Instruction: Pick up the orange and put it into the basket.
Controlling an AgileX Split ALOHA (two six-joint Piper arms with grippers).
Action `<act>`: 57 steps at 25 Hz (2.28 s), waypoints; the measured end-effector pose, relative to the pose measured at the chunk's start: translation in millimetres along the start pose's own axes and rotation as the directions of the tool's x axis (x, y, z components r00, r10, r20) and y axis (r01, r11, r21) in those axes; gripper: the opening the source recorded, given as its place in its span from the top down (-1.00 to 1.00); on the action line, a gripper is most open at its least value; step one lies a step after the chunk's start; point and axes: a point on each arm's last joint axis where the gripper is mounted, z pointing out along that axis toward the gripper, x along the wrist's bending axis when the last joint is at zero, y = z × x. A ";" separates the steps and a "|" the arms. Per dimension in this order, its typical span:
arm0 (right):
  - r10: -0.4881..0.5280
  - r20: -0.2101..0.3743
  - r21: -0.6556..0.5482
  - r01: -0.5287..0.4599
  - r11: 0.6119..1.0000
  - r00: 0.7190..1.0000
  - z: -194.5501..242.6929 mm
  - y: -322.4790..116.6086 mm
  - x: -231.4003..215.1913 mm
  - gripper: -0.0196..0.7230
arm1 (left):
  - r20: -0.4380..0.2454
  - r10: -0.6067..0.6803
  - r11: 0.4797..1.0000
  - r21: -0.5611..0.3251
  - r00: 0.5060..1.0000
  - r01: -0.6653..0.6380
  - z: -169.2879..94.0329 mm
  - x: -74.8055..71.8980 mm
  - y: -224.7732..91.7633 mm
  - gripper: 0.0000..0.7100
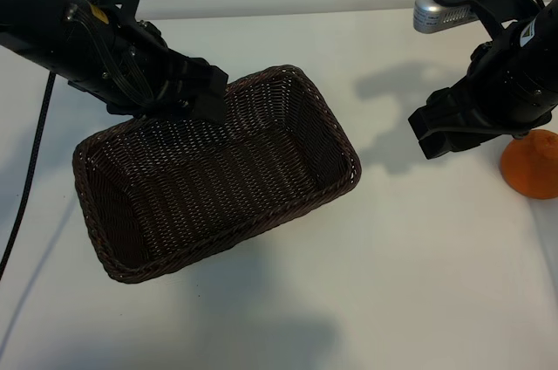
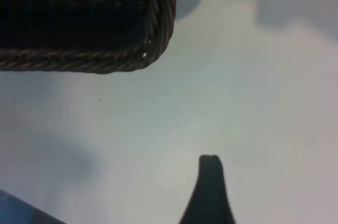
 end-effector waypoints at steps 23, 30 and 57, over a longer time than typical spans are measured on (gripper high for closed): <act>-0.001 0.001 -0.010 0.001 1.000 1.000 0.0 0.9 -0.1 -0.54 | -0.413 -0.259 0.965 -0.065 0.873 0.255 -44.1 33.0 -45.9 -0.61; -0.001 0.001 -0.014 0.001 1.000 1.000 0.0 1.3 -0.1 -0.54 | -0.497 -0.348 0.935 -0.122 0.795 0.333 -45.7 45.6 -71.4 -0.61; -0.015 0.002 -0.025 0.015 1.000 1.000 0.0 2.3 -0.2 -0.54 | -0.466 -0.450 0.876 -0.066 0.761 0.478 45.8 68.9 -96.1 -0.60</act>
